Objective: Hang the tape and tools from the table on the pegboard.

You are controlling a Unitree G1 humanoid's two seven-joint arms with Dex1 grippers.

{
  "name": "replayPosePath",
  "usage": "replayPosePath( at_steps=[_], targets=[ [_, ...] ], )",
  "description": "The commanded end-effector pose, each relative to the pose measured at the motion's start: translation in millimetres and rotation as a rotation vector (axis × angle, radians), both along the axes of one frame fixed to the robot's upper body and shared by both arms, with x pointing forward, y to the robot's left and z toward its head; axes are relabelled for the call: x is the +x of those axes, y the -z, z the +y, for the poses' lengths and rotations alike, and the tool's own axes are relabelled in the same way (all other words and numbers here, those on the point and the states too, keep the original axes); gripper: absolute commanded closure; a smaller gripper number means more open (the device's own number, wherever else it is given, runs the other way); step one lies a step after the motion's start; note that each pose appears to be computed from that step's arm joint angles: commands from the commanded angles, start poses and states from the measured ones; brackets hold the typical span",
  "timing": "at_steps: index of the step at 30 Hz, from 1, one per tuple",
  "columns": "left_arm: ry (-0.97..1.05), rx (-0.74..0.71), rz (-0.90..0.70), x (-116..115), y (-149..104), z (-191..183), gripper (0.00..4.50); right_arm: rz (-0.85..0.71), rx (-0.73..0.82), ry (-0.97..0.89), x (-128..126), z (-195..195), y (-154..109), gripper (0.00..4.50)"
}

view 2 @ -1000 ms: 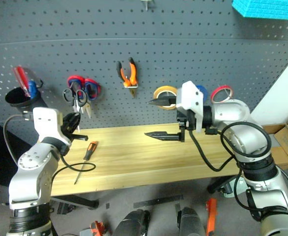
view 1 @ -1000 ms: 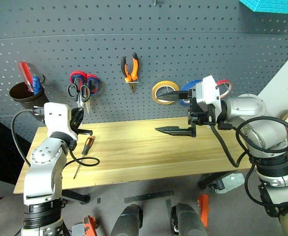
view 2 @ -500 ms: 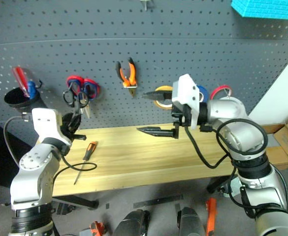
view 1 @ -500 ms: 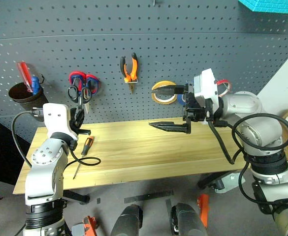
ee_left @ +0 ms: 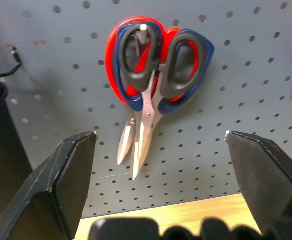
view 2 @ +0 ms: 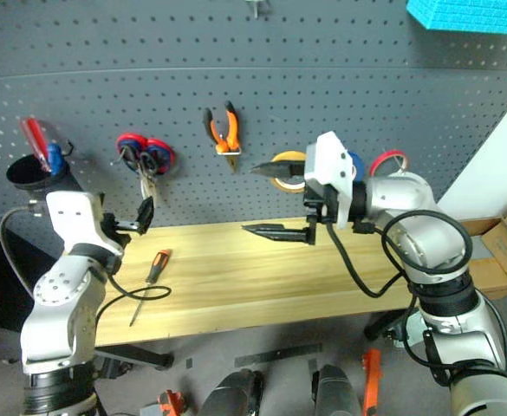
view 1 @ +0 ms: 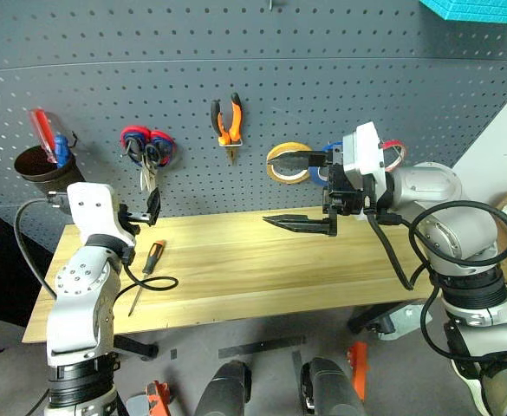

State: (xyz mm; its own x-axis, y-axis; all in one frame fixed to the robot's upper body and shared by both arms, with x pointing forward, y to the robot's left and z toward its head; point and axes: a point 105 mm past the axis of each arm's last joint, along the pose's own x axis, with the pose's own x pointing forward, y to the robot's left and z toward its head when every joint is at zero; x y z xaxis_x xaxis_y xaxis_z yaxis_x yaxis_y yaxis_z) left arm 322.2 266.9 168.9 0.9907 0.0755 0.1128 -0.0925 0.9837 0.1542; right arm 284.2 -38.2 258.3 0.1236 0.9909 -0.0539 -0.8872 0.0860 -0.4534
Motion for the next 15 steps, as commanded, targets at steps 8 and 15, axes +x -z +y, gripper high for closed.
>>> replayPosePath(
  at_steps=[8, 15],
  targets=[
    [-0.120, 0.102, 0.113, -28, 28, 22, 0.01, 0.047, -0.010, 0.039, -4, 1, 14, 0.00],
    [-0.103, 0.080, 0.283, -23, 51, 33, 0.01, 0.268, -0.052, 0.216, 11, 14, 46, 0.00]
  ],
)
